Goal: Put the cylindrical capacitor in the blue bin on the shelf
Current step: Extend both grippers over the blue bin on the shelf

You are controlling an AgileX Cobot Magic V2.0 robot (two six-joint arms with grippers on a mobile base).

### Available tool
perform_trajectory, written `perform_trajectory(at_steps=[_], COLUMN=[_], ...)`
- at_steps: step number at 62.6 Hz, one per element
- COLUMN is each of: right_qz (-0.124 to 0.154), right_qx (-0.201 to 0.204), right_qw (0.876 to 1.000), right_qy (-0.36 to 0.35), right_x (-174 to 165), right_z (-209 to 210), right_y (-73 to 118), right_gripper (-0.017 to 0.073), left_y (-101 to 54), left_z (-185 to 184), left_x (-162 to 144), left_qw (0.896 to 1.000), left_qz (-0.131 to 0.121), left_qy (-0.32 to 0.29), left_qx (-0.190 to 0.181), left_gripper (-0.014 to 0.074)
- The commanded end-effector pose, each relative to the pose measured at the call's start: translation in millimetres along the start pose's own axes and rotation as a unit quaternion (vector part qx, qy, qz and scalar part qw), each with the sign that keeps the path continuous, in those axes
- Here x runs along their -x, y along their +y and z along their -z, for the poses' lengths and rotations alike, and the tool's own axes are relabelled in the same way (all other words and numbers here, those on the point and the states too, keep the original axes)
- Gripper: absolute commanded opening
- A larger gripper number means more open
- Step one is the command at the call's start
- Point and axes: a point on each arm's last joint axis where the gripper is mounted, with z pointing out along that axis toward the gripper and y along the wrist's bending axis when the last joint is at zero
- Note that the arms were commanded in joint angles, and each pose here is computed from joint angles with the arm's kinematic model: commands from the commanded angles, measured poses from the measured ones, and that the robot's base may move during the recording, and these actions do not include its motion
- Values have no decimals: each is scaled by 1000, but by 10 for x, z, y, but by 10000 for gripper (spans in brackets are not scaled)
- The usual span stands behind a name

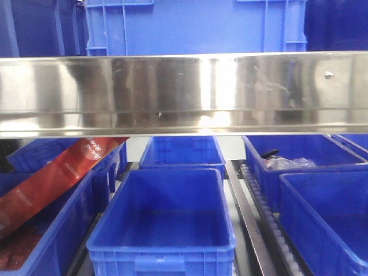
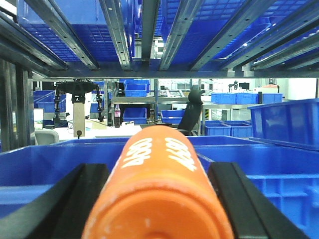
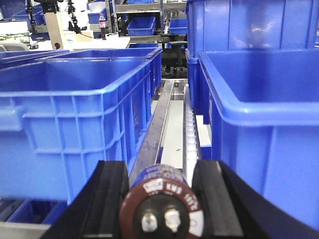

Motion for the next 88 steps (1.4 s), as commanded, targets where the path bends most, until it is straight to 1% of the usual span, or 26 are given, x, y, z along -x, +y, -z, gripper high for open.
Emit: perform_trajectory(at_steps=[1, 72, 75, 77, 81, 85, 88], right_qz=[3, 2, 0, 0, 2, 13, 33], right_qx=[-2, -3, -2, -3, 0, 10, 19], right_qw=[1000, 1000, 1000, 999, 999, 998, 997], right_qy=[-18, -27, -30, -37, -46, -56, -62], right_x=[34, 50, 55, 74, 149, 275, 381], right_z=[9, 9, 9, 12, 20, 12, -28], right_y=[-5, -5, -5, -5, 8, 40, 75], right_gripper=[-168, -168, -168, -168, -168, -168, -168], left_y=[-6, -6, -7, -7, -7, -8, -10], left_z=[14, 14, 14, 14, -24, -107, -210], left_x=[37, 37, 37, 39, 32, 42, 59], left_qw=[1000, 1000, 1000, 1000, 1000, 999, 999], left_qz=[1, 1, 11, 14, 30, 42, 44], left_qy=[-17, -17, -17, -18, -7, 11, 26], left_qx=[-4, -4, -5, -5, -5, -4, -5], left_gripper=[-111, -111, -111, -111, -111, -111, -111])
